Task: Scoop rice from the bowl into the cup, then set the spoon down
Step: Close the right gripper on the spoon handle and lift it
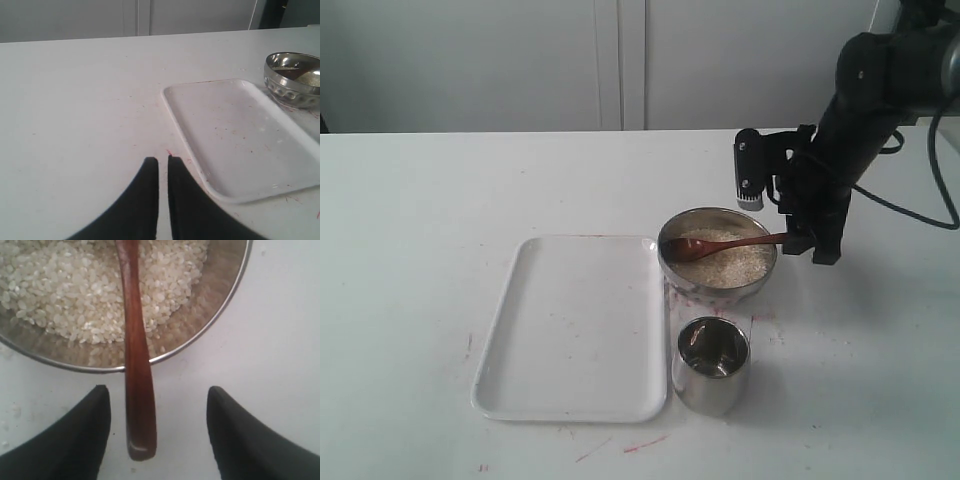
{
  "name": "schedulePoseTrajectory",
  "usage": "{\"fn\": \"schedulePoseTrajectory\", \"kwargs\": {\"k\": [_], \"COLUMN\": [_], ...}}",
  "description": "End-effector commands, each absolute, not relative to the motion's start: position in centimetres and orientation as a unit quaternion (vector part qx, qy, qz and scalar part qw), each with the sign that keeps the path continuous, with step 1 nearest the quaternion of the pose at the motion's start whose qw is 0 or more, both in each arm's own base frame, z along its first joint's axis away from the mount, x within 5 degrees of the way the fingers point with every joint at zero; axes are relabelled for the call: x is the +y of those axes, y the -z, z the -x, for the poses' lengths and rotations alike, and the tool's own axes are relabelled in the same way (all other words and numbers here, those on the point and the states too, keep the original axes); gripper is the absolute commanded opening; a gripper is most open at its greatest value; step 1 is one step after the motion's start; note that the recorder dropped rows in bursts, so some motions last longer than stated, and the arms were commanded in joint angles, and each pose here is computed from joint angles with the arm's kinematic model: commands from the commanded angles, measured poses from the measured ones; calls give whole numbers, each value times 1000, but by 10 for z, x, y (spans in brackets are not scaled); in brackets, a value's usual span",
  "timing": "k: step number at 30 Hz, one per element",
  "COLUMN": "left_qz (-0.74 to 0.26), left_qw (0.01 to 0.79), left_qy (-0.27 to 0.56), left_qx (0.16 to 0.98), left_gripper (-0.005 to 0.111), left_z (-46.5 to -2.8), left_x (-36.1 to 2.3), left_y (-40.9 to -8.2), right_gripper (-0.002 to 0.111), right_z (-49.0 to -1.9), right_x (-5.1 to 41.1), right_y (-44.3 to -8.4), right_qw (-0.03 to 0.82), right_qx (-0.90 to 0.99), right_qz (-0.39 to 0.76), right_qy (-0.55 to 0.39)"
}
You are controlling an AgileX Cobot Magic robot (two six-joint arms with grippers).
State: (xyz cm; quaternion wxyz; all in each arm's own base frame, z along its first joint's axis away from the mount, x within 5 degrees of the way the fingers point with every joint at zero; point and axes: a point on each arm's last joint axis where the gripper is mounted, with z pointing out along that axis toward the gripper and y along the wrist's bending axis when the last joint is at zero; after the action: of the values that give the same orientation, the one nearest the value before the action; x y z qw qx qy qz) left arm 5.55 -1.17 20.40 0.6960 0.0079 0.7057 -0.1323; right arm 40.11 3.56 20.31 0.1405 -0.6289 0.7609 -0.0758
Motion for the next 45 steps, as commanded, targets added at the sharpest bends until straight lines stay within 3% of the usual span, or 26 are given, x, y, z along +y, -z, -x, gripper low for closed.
{"fn": "schedulePoseTrajectory", "kwargs": {"k": [1, 4, 12, 22, 25, 30, 37, 45], "left_qz": [-4, -4, -4, -4, -4, -4, -4, -4], "left_qw": [698, 698, 698, 698, 698, 698, 698, 698], "left_qy": [138, 138, 138, 138, 138, 138, 138, 138], "left_qx": [703, 703, 703, 703, 703, 703, 703, 703], "left_gripper": [14, 14, 14, 14, 14, 14, 14, 14], "left_z": [-55, -55, -55, -55, -55, -55, -55, -55], "left_x": [-12, -12, -12, -12, -12, -12, -12, -12], "left_y": [-206, -206, -206, -206, -206, -206, -206, -206], "right_gripper": [54, 53, 33, 0, 0, 0, 0, 0], "right_z": [-402, -402, -400, -387, -381, -370, -334, -291], "right_x": [36, 36, 36, 33, 33, 33, 56, 88], "right_y": [-195, -192, -190, -207, -223, -256, -291, -339], "right_qw": [134, 129, 119, 85, 97, 144, 117, 183], "right_qx": [763, 764, 765, 770, 808, 919, 955, 954], "right_qz": [628, 629, 630, 630, 580, 367, 271, 208], "right_qy": [69, 65, 59, 48, 48, 29, -27, 118]}}
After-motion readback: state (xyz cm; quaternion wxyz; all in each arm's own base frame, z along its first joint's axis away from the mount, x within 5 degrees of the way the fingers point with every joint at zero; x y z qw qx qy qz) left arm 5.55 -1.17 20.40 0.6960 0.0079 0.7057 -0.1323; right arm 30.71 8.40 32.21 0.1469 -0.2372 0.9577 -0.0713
